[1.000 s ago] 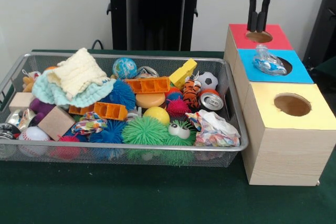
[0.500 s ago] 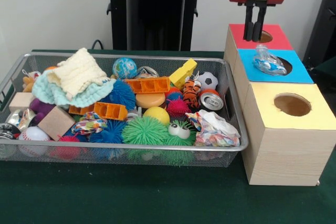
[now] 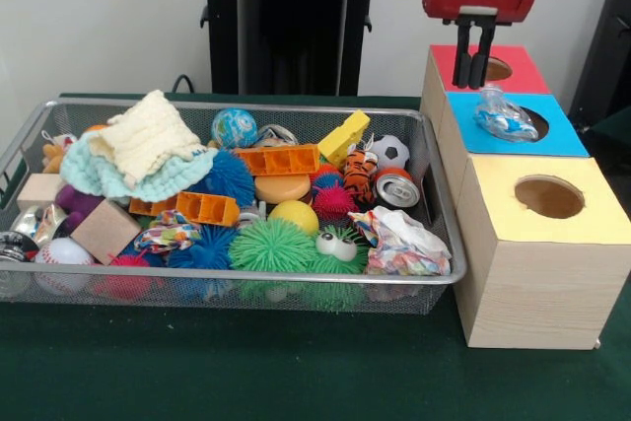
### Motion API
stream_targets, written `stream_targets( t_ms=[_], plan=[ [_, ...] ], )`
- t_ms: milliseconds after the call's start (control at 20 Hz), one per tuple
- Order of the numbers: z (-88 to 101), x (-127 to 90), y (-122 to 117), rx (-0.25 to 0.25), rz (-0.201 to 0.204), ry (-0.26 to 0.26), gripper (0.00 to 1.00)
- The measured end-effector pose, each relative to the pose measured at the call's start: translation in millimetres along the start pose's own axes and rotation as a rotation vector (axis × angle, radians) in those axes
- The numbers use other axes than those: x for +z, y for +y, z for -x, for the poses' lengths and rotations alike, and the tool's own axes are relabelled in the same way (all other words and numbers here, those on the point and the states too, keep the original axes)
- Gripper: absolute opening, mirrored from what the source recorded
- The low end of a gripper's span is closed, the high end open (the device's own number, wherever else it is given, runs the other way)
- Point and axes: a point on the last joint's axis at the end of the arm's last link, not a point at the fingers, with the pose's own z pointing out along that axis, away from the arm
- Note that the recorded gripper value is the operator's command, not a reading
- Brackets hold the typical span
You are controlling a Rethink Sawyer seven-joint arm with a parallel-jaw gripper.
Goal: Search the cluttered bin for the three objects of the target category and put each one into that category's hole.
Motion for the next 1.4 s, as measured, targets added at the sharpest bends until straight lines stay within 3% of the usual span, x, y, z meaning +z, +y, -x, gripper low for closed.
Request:
stream_targets(
  t_ms=[1400],
  plan=[
    [-3.1, -0.1, 8.5, -0.015, 0.003, 0.000, 0.00]
  ],
)
